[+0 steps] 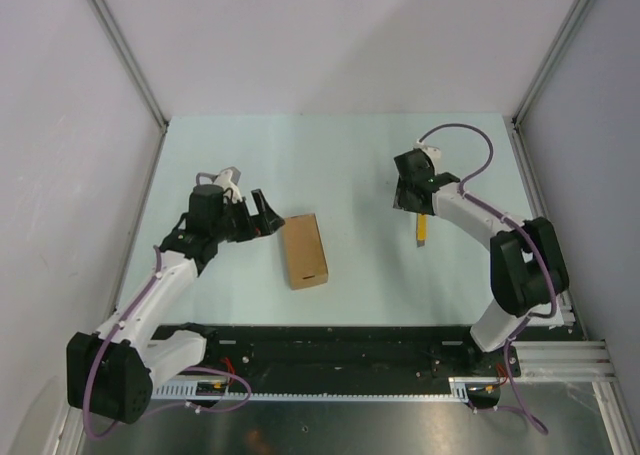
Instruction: Unpack the express box
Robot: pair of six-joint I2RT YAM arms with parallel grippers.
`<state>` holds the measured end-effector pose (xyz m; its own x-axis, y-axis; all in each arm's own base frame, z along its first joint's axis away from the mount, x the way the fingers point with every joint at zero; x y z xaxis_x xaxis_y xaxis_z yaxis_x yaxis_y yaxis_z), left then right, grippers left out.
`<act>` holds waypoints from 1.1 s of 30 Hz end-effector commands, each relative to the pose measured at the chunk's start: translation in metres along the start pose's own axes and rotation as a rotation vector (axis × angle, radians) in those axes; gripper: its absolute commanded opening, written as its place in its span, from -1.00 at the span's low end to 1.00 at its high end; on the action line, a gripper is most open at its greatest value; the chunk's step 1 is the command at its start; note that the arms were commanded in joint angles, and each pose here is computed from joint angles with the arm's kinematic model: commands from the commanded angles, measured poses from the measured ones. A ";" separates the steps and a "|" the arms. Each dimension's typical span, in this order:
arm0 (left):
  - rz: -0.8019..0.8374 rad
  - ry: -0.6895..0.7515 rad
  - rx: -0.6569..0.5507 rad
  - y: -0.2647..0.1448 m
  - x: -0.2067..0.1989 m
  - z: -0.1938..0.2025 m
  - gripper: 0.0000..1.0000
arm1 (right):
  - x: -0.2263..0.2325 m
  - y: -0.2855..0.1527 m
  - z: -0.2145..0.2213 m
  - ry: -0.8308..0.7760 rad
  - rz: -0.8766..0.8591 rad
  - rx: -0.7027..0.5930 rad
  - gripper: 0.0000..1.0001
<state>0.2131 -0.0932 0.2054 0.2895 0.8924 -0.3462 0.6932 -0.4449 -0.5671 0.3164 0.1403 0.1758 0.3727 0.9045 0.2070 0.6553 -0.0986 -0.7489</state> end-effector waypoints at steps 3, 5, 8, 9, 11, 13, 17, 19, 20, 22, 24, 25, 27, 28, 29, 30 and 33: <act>0.062 0.042 -0.033 -0.002 -0.008 -0.016 0.99 | -0.021 0.031 -0.003 -0.053 0.096 0.046 0.07; 0.064 0.045 -0.029 -0.002 -0.008 -0.016 1.00 | -0.025 0.043 0.002 -0.068 0.123 0.073 0.04; 0.066 0.047 -0.026 -0.002 -0.008 -0.016 0.99 | -0.030 0.055 0.008 -0.072 0.149 0.113 0.04; 0.068 0.048 -0.022 -0.002 -0.008 -0.016 0.99 | -0.033 0.058 0.007 -0.067 0.159 0.115 0.03; 0.066 0.047 -0.020 -0.001 -0.008 -0.016 0.99 | -0.034 0.061 0.009 -0.066 0.167 0.129 0.03; 0.069 0.046 -0.018 0.000 -0.008 -0.018 0.99 | -0.037 0.064 0.009 -0.047 0.163 0.147 0.03; 0.082 0.049 -0.020 0.001 -0.010 -0.022 0.99 | -0.042 0.068 0.009 -0.016 0.154 0.186 -0.08; 0.083 0.049 -0.019 0.000 -0.011 -0.023 0.99 | -0.042 0.070 0.011 -0.008 0.136 0.215 -0.23; 0.089 0.051 -0.019 0.000 -0.011 -0.024 0.99 | -0.044 0.071 0.011 -0.002 0.133 0.224 -0.28; 0.092 0.053 -0.024 -0.001 -0.012 -0.025 0.99 | -0.044 0.071 0.011 0.006 0.119 0.239 -0.41; 0.106 0.054 -0.024 -0.001 -0.013 -0.026 0.99 | -0.043 0.070 0.011 0.012 0.105 0.248 -0.53; 0.114 0.055 -0.023 -0.002 -0.014 -0.026 0.99 | -0.042 0.070 0.010 0.015 0.098 0.246 -0.62; 0.143 0.058 -0.020 -0.003 -0.016 -0.027 0.99 | -0.039 0.066 0.008 0.019 0.069 0.250 -0.73; 0.154 0.058 -0.021 -0.003 -0.018 -0.029 1.00 | -0.037 0.061 0.003 0.027 0.041 0.234 -0.80; 0.171 0.061 -0.020 -0.004 -0.019 -0.030 0.99 | -0.033 0.057 0.001 0.025 0.018 0.229 -0.81; 0.203 0.064 -0.017 -0.005 -0.022 -0.030 0.99 | -0.030 0.052 -0.001 0.030 -0.021 0.232 -0.83; 0.247 0.065 -0.025 -0.009 -0.027 -0.036 1.00 | -0.015 0.022 -0.017 0.051 -0.158 0.187 -0.87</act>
<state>0.2207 -0.1035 0.2226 0.3951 0.8258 -0.4025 0.6350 -0.5621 -0.5299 0.3348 0.1009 0.1149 0.4150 0.8949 0.1640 0.4455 -0.0427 -0.8943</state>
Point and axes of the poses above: each gripper's point midway between its finger pads, its own y axis out along the fingers, its own x axis along the line the jaws close on, z = x × y, the point moved 10 cm from there along -y, back along the fingers, and after that the axes turned 14 degrees about y, right-handed, at the moved point
